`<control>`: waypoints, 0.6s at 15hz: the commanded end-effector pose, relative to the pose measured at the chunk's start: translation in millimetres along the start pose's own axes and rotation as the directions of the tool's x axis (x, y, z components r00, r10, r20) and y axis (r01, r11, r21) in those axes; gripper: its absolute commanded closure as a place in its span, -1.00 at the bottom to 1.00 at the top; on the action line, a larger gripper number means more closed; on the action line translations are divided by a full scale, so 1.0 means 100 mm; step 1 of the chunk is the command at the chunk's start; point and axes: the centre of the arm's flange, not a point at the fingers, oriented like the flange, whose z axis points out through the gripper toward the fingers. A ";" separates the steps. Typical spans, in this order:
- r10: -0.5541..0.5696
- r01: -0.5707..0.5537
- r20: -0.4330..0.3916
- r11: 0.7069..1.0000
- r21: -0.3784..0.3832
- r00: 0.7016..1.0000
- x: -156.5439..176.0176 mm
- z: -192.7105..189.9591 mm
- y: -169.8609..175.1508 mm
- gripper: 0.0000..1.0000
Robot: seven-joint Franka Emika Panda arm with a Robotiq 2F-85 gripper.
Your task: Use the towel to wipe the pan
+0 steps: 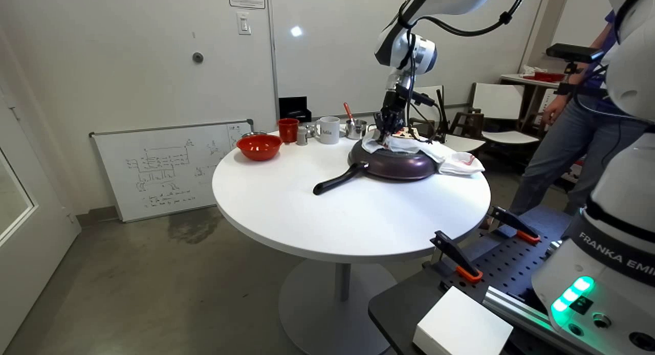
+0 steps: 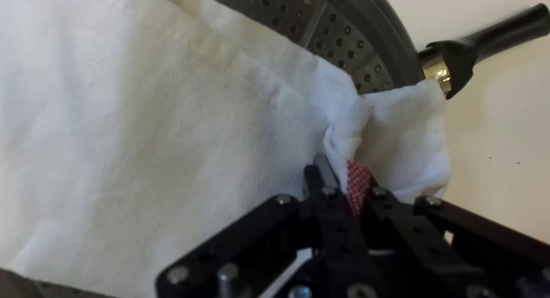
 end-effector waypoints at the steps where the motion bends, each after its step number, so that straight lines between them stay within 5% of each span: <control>1: -0.004 0.004 0.001 0.993 -0.117 1.000 0.01 -0.01 0.03 0.90; 9: 0.080 -0.069 0.038 0.971 -0.228 0.996 -0.16 0.04 0.46 0.90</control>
